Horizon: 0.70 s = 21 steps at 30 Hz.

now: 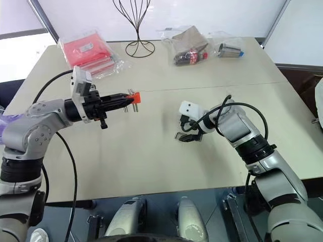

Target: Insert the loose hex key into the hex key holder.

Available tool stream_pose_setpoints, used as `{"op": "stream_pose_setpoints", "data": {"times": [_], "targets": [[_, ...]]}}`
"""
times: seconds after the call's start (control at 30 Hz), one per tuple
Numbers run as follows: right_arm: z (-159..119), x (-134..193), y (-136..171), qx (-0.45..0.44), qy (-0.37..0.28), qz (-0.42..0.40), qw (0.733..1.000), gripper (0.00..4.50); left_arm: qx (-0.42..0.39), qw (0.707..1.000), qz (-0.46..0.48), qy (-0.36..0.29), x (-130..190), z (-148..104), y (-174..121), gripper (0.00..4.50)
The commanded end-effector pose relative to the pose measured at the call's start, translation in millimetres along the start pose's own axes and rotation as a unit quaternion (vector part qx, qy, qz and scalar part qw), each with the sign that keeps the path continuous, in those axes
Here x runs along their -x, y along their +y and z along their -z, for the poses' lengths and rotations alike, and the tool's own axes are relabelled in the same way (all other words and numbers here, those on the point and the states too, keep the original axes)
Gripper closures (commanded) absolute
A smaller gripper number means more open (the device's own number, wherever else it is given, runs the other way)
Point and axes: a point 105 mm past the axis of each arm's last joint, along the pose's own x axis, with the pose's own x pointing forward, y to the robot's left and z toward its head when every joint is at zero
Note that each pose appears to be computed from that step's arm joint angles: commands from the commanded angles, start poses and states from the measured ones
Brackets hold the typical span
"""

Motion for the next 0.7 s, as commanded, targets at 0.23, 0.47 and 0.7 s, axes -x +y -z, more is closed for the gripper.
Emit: {"op": "stream_pose_setpoints", "data": {"times": [0.23,0.47,0.7], "targets": [[1.5,-5.8,-7.2,0.010,0.011,0.008,1.000,2.46,-0.023,1.000,-0.010,-0.009,6.5,-12.6,-3.3,4.50],[1.5,-6.9,-3.2,0.015,0.013,0.002,1.000,4.44,-0.023,1.000,-0.012,-0.007,7.3,-12.1,-3.2,4.50],[-52.6,15.2,-19.2,0.023,-0.161,0.101,0.982,4.44,-0.017,1.000,-0.003,-0.008,2.4,-10.9,-4.2,4.50]]}}
